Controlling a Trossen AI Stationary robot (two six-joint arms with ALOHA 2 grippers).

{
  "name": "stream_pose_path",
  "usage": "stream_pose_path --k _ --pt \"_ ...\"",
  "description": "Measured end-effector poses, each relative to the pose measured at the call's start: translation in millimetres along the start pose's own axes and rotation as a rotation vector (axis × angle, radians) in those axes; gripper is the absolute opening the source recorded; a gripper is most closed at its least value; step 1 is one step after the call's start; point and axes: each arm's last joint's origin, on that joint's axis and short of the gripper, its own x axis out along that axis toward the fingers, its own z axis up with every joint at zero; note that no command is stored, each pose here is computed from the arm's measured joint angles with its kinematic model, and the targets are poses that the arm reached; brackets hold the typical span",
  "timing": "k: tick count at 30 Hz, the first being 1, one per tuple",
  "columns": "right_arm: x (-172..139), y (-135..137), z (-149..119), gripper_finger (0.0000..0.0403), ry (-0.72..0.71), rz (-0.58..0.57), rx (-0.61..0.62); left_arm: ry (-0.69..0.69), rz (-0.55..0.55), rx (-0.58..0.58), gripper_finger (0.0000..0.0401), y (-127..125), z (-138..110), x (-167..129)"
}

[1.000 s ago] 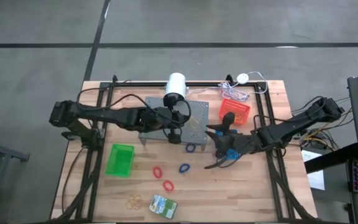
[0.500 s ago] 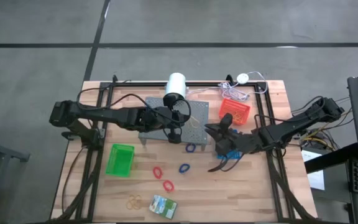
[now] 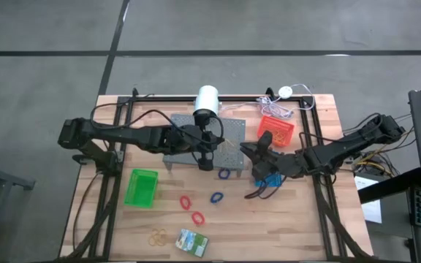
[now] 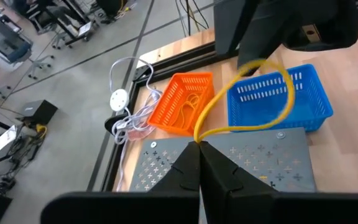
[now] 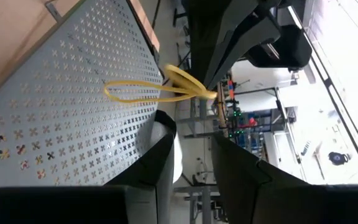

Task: Pick & Place Office Desk Supplies
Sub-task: Put the yellow rubber band into the orange bin

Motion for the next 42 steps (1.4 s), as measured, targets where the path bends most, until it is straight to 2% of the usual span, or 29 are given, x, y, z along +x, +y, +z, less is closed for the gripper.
stream_pose_path --k 11,15,19,23,32,42 --pt "0 0 0 0.0098 -0.004 0.001 0.005 -0.02 -0.017 -0.019 0.0 10 -3 6" --pt "0 0 0 0.0098 -0.005 0.002 0.176 -0.033 -0.008 0.053 0.0 13 -2 7" --pt "0 -3 1 0.0098 -0.008 -0.002 0.414 -0.062 0.008 0.17 0.0 13 1 8" --pt "-1 -8 3 0.0098 -0.017 -0.009 0.598 -0.077 0.042 0.211 0.0 11 1 16" --pt "2 -18 1 0.0098 -0.012 -0.039 0.84 -0.014 0.086 0.301 0.0 1 -8 40" --pt "10 -21 -8 0.0098 0.027 -0.063 0.924 0.016 0.165 0.315 0.0 2 -9 45"
